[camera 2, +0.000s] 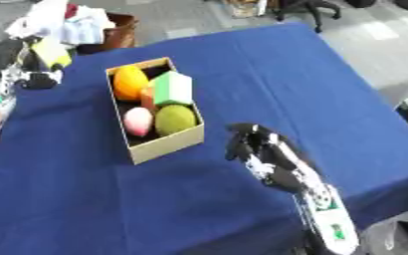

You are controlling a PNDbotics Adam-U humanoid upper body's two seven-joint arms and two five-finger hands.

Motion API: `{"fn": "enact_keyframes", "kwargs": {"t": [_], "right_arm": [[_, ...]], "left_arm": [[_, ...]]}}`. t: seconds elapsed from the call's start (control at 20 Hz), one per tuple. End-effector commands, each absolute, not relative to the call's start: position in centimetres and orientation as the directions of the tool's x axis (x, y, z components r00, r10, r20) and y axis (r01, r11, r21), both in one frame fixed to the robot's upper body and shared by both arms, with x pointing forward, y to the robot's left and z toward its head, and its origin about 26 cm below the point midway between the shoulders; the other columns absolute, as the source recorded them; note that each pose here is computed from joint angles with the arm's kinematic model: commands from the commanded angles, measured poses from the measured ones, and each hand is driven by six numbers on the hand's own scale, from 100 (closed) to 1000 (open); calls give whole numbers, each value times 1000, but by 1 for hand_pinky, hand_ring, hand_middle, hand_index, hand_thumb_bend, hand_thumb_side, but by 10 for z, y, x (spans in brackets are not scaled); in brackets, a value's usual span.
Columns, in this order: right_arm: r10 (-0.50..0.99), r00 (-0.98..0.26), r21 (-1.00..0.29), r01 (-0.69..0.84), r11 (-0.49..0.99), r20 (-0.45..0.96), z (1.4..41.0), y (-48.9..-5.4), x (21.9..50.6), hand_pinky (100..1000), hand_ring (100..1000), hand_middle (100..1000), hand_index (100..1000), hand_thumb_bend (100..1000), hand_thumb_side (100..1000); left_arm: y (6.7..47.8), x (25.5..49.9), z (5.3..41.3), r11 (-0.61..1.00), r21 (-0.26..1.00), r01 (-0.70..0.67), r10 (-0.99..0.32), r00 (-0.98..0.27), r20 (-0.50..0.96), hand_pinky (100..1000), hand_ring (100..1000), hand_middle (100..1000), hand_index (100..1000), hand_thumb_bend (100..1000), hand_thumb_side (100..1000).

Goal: Pick up objects on the table and place them in the box.

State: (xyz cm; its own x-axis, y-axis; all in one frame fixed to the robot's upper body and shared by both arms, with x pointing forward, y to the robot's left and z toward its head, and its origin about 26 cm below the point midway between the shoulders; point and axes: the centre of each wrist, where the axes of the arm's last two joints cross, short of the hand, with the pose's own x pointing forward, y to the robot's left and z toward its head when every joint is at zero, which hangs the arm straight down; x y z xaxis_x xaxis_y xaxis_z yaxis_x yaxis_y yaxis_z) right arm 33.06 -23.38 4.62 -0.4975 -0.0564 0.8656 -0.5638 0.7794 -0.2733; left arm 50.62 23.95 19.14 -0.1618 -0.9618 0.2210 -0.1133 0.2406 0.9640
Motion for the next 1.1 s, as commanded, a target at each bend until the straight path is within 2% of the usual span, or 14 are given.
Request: {"fn": "enact_keyframes", "kwargs": {"t": [0.05, 0.25, 0.5, 0.65, 0.7, 0.75, 0.9, 1.0, 1.1], "right_arm": [[-48, -516, -293, -557, 777, 855, 52, -237, 332, 588, 573, 562, 828, 100, 447], [-49, -517, -293, -558, 777, 855, 53, -237, 332, 589, 574, 562, 828, 100, 448], [-49, -517, -294, -559, 775, 854, 53, -237, 332, 589, 574, 562, 828, 100, 448], [-49, -517, -294, -559, 775, 855, 53, -237, 333, 589, 574, 562, 828, 100, 448], [-49, -517, -295, -560, 774, 855, 53, -237, 332, 589, 574, 562, 828, 100, 448], [-49, -517, -295, -561, 774, 855, 53, -237, 333, 589, 574, 562, 828, 100, 448], [-48, -516, -295, -560, 774, 855, 53, -237, 332, 589, 574, 562, 828, 100, 448], [-47, -516, -295, -560, 774, 855, 53, -237, 332, 589, 574, 562, 828, 100, 448], [-47, -515, -296, -561, 773, 856, 53, -237, 332, 589, 574, 562, 828, 100, 447]], "left_arm": [[214, 503, 224, 198, 974, -112, -932, -328, 152, 660, 500, 412, 686, 100, 247], [189, 496, 224, 94, 995, -30, -875, -480, 68, 670, 541, 442, 702, 100, 254], [168, 488, 217, -1, 1000, 31, -798, -603, 18, 692, 579, 485, 726, 100, 259], [159, 484, 212, -63, 996, 63, -761, -648, -8, 721, 643, 582, 770, 100, 273], [157, 483, 210, -84, 994, 67, -754, -656, -19, 728, 663, 603, 781, 128, 280], [156, 482, 208, -101, 992, 70, -747, -664, -30, 743, 701, 654, 816, 139, 468], [153, 479, 208, -136, 990, 45, -723, -688, -68, 814, 797, 794, 887, 283, 787], [151, 477, 211, -145, 989, 2, -711, -696, -102, 850, 837, 846, 905, 351, 906], [151, 475, 212, -139, 990, -23, -709, -696, -116, 873, 861, 877, 917, 371, 979]]}}
